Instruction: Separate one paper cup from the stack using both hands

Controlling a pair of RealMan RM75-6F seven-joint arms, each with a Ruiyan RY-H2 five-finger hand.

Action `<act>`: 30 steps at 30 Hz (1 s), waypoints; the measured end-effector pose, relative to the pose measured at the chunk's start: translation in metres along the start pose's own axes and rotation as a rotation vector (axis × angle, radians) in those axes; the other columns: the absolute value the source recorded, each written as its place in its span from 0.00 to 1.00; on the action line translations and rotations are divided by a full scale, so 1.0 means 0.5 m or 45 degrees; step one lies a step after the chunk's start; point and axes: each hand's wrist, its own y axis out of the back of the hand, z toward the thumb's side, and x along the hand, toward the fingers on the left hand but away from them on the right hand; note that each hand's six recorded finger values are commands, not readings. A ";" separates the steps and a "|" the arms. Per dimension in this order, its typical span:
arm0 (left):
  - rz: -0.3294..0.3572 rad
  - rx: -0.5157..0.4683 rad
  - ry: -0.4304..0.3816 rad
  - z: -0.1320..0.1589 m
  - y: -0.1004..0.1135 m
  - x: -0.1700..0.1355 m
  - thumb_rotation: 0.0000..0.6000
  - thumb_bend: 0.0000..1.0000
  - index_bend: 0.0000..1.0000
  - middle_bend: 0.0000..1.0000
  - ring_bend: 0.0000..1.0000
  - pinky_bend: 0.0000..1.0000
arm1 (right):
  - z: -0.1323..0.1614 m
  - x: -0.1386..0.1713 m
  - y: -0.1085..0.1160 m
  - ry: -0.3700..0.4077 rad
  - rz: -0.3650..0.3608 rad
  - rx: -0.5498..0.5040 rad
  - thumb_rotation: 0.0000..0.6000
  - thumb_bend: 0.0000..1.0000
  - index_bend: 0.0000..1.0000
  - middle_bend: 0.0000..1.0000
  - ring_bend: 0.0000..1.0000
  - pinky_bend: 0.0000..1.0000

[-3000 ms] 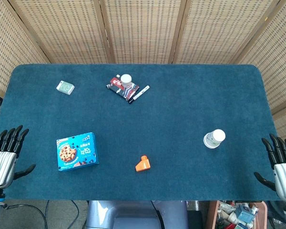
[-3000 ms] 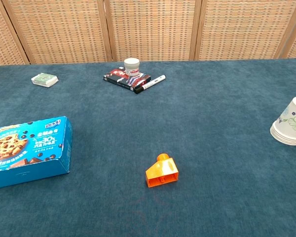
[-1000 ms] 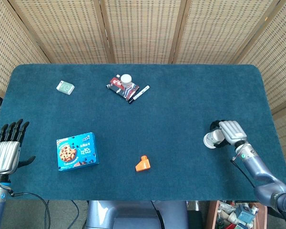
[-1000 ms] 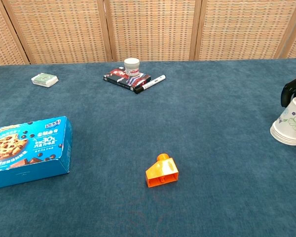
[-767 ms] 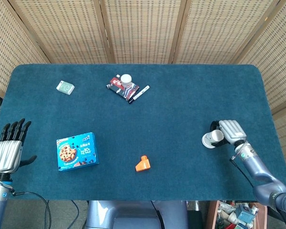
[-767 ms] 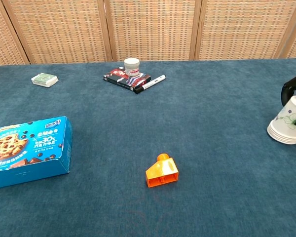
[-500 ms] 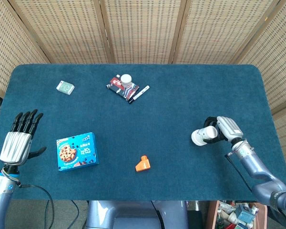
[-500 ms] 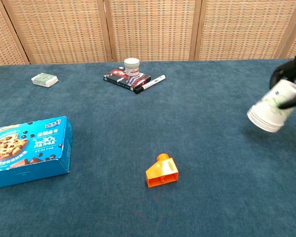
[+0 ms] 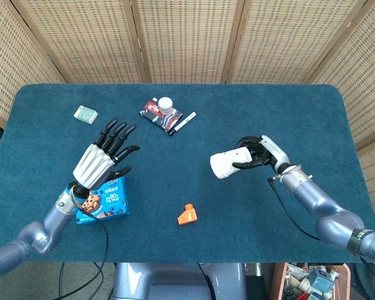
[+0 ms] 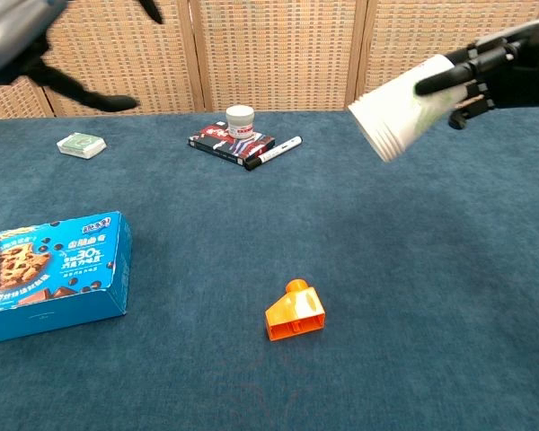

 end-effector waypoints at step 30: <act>0.118 -0.080 -0.073 0.136 -0.116 0.182 1.00 0.12 0.50 0.00 0.00 0.00 | 0.054 -0.041 -0.063 0.009 0.064 -0.263 1.00 0.46 0.60 0.61 0.51 0.69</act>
